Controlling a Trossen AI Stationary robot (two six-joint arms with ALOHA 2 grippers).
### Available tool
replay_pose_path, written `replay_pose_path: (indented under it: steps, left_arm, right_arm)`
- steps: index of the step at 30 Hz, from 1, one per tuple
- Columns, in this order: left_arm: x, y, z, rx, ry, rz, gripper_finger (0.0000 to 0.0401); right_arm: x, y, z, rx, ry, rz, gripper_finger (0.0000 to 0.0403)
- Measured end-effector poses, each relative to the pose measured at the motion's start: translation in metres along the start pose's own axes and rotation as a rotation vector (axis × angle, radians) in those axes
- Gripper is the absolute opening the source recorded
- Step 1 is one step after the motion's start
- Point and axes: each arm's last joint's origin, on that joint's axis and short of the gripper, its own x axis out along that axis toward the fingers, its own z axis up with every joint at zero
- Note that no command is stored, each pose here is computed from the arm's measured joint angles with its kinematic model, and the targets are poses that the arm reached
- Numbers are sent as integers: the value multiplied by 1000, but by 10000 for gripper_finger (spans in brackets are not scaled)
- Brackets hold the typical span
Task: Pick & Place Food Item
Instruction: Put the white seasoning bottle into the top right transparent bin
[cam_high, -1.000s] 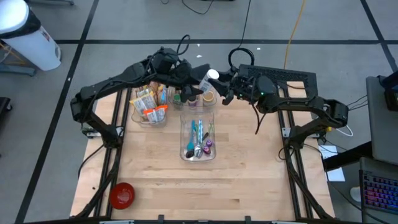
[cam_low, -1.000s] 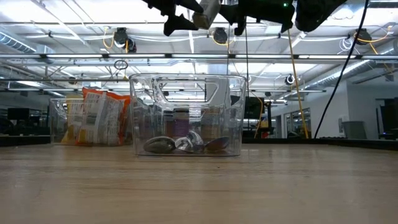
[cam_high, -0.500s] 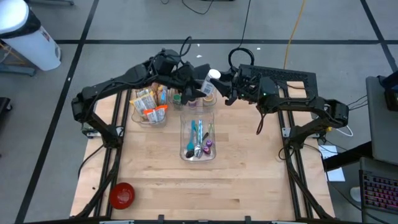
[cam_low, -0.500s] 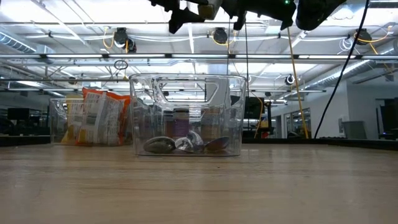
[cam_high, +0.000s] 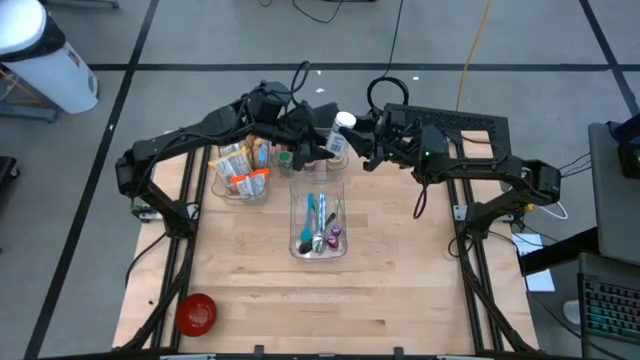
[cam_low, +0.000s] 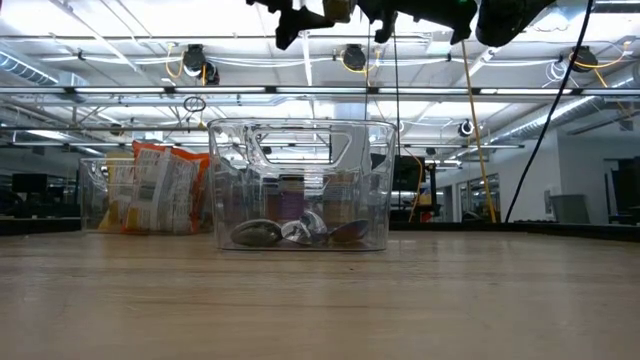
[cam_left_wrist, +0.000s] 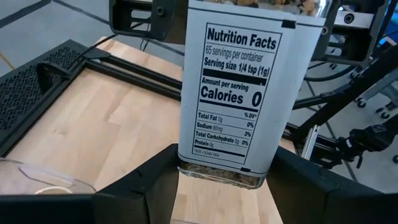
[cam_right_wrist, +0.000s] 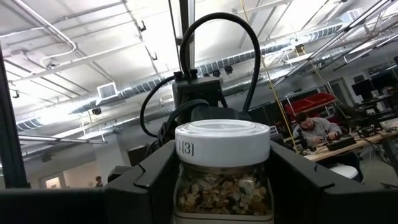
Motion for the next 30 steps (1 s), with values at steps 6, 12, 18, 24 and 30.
replay_pose_path:
  steps: [6,12,18,24,30]
  left_arm:
    - [0,-3,2,-15,-8,-91,224]
    - [1,-6,3,-18,-14,-120,224]
    - [2,-9,6,-30,-36,-138,225]
    - [4,-14,7,-24,-51,-164,226]
    - [4,-14,7,-21,-51,-166,226]
  right_arm:
    - [0,2,1,24,-4,38,190]
    - [0,4,3,38,-8,69,190]
    - [0,4,3,53,-6,89,190]
    - [0,5,3,67,-4,98,190]
    - [0,7,2,72,-3,106,190]
